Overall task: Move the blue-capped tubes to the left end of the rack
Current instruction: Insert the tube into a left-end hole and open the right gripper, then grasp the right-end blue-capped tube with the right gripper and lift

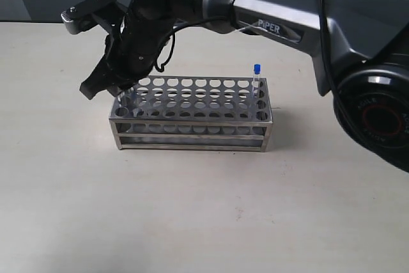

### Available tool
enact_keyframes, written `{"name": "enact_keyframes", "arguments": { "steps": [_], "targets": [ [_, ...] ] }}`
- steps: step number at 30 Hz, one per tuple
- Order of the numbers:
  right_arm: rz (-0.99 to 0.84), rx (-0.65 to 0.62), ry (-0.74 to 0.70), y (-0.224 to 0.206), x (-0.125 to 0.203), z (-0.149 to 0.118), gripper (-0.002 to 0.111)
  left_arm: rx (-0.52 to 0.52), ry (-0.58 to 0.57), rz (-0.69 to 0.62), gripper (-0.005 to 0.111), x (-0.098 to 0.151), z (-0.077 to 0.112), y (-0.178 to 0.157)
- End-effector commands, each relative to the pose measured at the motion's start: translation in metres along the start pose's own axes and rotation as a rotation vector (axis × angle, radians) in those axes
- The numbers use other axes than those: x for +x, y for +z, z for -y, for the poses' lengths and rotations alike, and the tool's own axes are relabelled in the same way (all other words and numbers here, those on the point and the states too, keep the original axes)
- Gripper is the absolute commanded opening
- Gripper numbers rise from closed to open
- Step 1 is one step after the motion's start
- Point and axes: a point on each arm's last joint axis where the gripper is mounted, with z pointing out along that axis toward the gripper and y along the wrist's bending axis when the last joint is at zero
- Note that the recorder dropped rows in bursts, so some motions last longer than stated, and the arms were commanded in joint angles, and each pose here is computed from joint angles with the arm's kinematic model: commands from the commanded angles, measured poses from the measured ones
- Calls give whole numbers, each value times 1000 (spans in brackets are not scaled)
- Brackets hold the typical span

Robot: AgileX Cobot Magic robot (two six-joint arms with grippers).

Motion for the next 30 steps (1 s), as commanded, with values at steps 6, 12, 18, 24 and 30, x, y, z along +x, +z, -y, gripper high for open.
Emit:
{"name": "enact_keyframes", "arguments": {
  "steps": [6, 12, 18, 24, 30],
  "targets": [
    [5, -4, 15, -16, -3, -1, 38, 4, 1, 17, 1, -2, 0, -1],
    [66, 24, -7, -52, -13, -4, 38, 4, 1, 17, 1, -2, 0, -1],
    [66, 86, 11, -83, -15, -4, 38, 4, 3, 17, 1, -2, 0, -1],
    [6, 274, 39, -112, -9, 9, 38, 3, 5, 17, 1, -2, 0, -1],
    [-147, 483, 190, -134, 14, 53, 38, 3, 5, 17, 1, -2, 0, -1]
  ]
}}
